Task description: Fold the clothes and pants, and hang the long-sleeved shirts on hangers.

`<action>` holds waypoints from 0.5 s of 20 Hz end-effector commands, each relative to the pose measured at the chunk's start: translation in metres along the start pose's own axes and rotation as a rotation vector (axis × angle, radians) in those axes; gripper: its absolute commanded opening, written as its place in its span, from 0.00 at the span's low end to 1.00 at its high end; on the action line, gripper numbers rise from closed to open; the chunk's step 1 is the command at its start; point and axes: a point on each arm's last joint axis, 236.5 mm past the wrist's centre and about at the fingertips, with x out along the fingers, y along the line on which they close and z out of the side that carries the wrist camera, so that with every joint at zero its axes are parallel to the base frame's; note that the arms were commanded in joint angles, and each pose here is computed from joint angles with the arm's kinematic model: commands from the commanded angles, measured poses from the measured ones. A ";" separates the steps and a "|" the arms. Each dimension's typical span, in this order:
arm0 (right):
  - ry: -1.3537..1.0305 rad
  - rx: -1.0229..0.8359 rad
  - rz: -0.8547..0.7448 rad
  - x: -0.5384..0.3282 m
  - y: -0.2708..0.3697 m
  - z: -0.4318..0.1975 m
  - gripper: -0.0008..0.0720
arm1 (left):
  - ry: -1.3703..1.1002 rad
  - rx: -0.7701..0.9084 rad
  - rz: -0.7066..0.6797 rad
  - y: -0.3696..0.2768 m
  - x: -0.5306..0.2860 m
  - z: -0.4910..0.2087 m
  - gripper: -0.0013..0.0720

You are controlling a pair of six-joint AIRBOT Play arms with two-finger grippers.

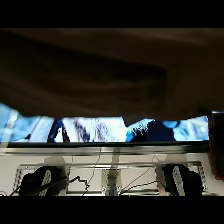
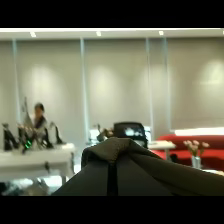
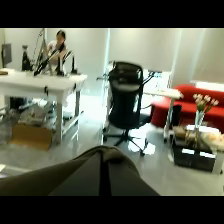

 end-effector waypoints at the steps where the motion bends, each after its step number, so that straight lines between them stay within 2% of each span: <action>1: -0.045 0.021 -0.053 -0.009 -0.007 0.017 0.02 | -0.038 0.053 0.021 -0.001 -0.019 0.020 0.03; 3: 0.024 0.104 -0.063 0.022 -0.029 -0.006 0.02 | 0.066 0.003 -0.006 -0.002 -0.003 -0.015 0.03; 5: 0.149 0.226 -0.056 0.062 -0.051 -0.048 0.02 | 0.245 -0.055 -0.045 -0.003 0.022 -0.078 0.03; 10: 0.721 0.538 0.119 0.142 -0.059 -0.235 0.02 | 0.846 -0.336 -0.230 -0.036 0.052 -0.298 0.03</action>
